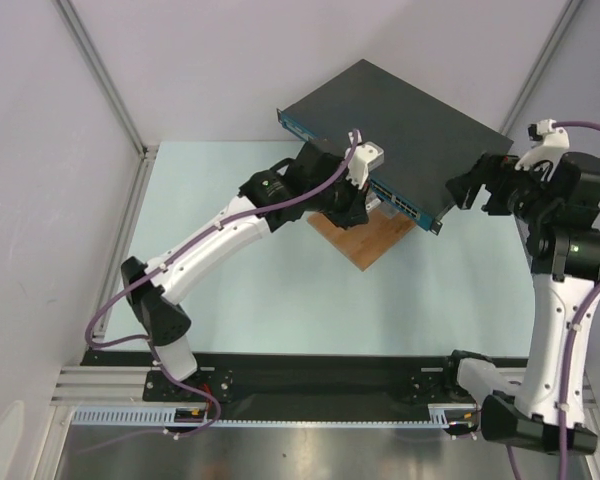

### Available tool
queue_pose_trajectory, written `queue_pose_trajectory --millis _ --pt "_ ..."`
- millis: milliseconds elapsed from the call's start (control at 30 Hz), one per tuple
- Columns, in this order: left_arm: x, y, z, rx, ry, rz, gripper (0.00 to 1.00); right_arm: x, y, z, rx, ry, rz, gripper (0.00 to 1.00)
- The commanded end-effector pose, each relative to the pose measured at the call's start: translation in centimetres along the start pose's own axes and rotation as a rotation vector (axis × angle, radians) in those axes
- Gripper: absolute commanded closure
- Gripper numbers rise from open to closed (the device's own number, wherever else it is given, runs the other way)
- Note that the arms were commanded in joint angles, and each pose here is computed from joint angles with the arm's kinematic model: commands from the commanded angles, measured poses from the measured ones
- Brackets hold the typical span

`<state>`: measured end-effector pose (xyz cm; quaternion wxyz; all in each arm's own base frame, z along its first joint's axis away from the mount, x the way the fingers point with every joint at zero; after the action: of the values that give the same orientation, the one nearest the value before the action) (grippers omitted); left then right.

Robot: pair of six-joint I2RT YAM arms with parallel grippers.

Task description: Insert the plug into the switch port

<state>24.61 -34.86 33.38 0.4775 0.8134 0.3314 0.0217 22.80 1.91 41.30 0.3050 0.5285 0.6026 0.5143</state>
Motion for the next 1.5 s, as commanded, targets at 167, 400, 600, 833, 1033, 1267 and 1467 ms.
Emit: queue_pose_trajectory --millis 167,400,600,833,1033,1267,1467 --pt "0.4 2.1 0.6 -0.037 0.024 -0.018 1.0 -2.1 -2.2 1.0 0.113 0.196 0.394 0.0" --pt "1.7 2.8 1.0 -0.049 0.051 -0.043 1.0 -2.5 -3.2 2.7 0.097 0.27 0.486 0.0" --pt "2.7 3.7 1.4 -0.05 0.051 -0.061 1.0 -2.7 -4.2 4.1 0.119 0.294 0.523 0.01" --pt "2.8 3.8 1.8 -0.038 0.042 -0.067 1.0 -2.2 -5.2 5.1 0.122 0.325 0.544 0.1" --pt "3.0 4.3 1.8 -0.053 0.047 -0.068 1.0 -2.1 -5.4 5.5 0.124 0.333 0.534 0.33" --pt "3.7 5.3 1.7 -0.083 0.039 -0.1 1.0 -1.9 -6.6 5.8 0.156 0.329 0.513 0.57" --pt "3.8 6.2 1.7 -0.106 0.02 -0.106 1.0 -1.7 -6.9 5.9 0.167 0.32 0.482 0.68"
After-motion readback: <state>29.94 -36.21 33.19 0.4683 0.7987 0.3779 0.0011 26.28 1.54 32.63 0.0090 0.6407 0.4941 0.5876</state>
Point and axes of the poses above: each gripper's point midway between its finger pads, its own z axis out along the fingers, its own x axis along the line the jaws close on, y = z × x, the point moved 6 cm from there along -z, back along the fingers, and after that the axes turned 4 degrees about -z, right-handed, at the moved point
